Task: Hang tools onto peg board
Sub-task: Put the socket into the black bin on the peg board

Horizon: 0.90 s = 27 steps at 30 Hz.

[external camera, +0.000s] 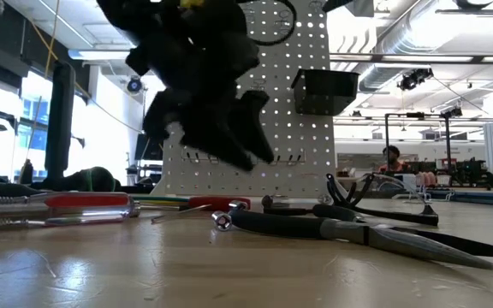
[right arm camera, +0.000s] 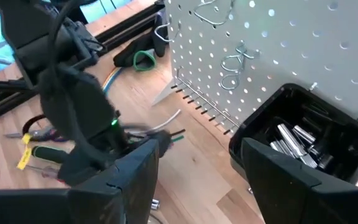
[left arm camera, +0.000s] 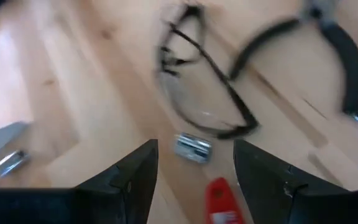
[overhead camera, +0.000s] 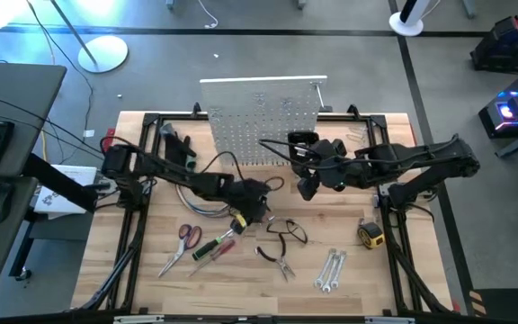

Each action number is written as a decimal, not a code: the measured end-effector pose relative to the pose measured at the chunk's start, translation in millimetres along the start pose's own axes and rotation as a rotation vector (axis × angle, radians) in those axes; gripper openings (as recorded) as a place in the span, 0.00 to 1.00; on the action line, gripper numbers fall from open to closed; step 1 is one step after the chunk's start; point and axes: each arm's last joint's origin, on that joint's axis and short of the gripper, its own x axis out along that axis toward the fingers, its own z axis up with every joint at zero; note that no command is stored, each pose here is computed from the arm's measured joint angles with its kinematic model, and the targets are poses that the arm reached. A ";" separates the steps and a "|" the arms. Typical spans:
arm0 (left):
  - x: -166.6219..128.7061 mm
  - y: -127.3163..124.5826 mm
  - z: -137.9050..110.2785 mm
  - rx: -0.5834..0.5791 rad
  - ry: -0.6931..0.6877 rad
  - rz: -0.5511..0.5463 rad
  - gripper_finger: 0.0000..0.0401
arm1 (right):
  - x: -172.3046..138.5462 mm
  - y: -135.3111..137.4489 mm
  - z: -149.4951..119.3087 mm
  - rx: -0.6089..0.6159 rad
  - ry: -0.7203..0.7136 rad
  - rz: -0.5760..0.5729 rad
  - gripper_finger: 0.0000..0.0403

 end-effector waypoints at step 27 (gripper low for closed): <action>20.9 -28.3 -1.2 0.175 0.087 -0.054 0.34 | 0.7 -1.8 -0.7 0.008 0.015 -0.008 0.56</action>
